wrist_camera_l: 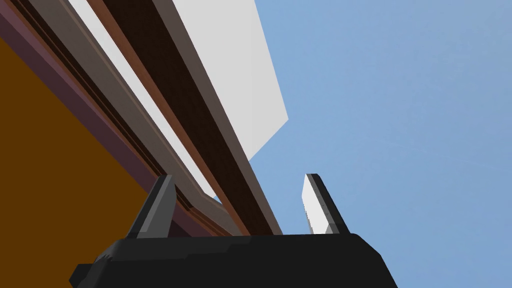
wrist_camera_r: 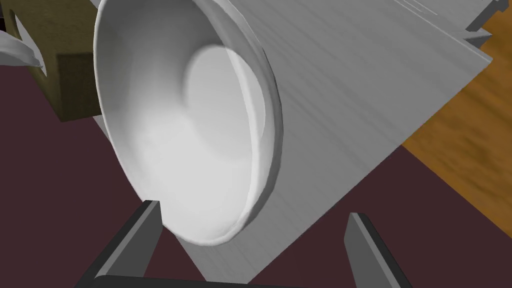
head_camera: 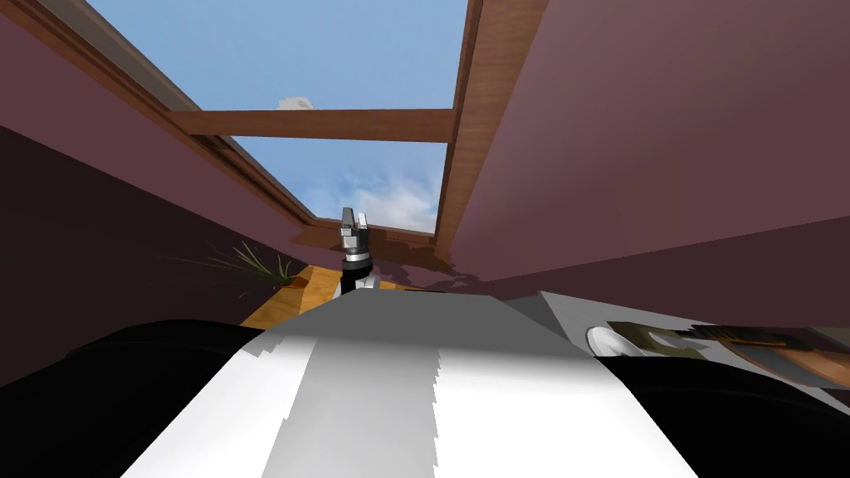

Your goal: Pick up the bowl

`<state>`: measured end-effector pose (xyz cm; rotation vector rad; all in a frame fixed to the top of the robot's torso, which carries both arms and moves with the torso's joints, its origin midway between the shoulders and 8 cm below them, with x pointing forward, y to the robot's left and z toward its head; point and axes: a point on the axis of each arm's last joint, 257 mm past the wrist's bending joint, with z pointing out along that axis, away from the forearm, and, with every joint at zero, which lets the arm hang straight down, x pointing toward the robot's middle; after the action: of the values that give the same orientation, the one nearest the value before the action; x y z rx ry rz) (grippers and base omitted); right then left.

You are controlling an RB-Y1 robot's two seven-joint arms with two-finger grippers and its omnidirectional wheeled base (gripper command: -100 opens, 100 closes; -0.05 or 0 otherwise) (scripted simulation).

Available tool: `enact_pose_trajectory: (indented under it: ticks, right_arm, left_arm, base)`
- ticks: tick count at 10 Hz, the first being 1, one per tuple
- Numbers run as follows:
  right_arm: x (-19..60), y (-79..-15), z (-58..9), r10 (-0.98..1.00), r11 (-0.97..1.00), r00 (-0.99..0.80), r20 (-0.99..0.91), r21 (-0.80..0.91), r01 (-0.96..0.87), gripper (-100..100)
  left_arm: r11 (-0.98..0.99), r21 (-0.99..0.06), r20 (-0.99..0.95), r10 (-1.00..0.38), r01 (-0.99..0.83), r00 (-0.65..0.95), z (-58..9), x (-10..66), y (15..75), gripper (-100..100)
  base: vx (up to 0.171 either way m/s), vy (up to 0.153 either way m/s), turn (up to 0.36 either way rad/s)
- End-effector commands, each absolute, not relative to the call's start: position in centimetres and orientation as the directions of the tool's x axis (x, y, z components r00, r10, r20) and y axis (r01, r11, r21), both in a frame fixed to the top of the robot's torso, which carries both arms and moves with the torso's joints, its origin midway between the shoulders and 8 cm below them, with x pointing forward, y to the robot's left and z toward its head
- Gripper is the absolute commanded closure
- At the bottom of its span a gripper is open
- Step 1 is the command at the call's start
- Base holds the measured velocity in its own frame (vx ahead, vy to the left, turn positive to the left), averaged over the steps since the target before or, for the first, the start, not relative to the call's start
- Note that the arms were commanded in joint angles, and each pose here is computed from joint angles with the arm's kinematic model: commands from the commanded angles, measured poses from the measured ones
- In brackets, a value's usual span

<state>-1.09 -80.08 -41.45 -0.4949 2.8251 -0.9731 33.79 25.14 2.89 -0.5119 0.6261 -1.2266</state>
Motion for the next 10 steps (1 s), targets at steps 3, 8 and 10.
enact_pose_trajectory:
  ticks: [3,8,10]
  right_arm:
    - [-1.5,-80.0,-41.7,-0.338,0.743,-0.941,0.007,-0.612,-0.272,0]
    - [-2.5,-79.8,-42.3,-0.29,0.755,-0.957,0.013,-0.611,-0.237,-100]
    - [-2.8,-79.8,-42.4,-0.274,0.759,-0.962,0.01,-0.612,-0.223,-100]
  left_arm:
    - [0.265,-0.666,-0.162,-0.964,0.697,0.211,2.9,33.8,25.1,0]
    - [0.265,-0.666,-0.162,-0.964,0.697,0.211,2.9,33.8,25.1,0]
    - [0.264,-0.666,-0.162,-0.964,0.697,0.211,2.9,33.8,25.1,0]
  base:
    - [0.001,-0.05,-0.006]
    - [-0.046,-0.013,0.095]
    - [-0.064,-0.012,0.106]
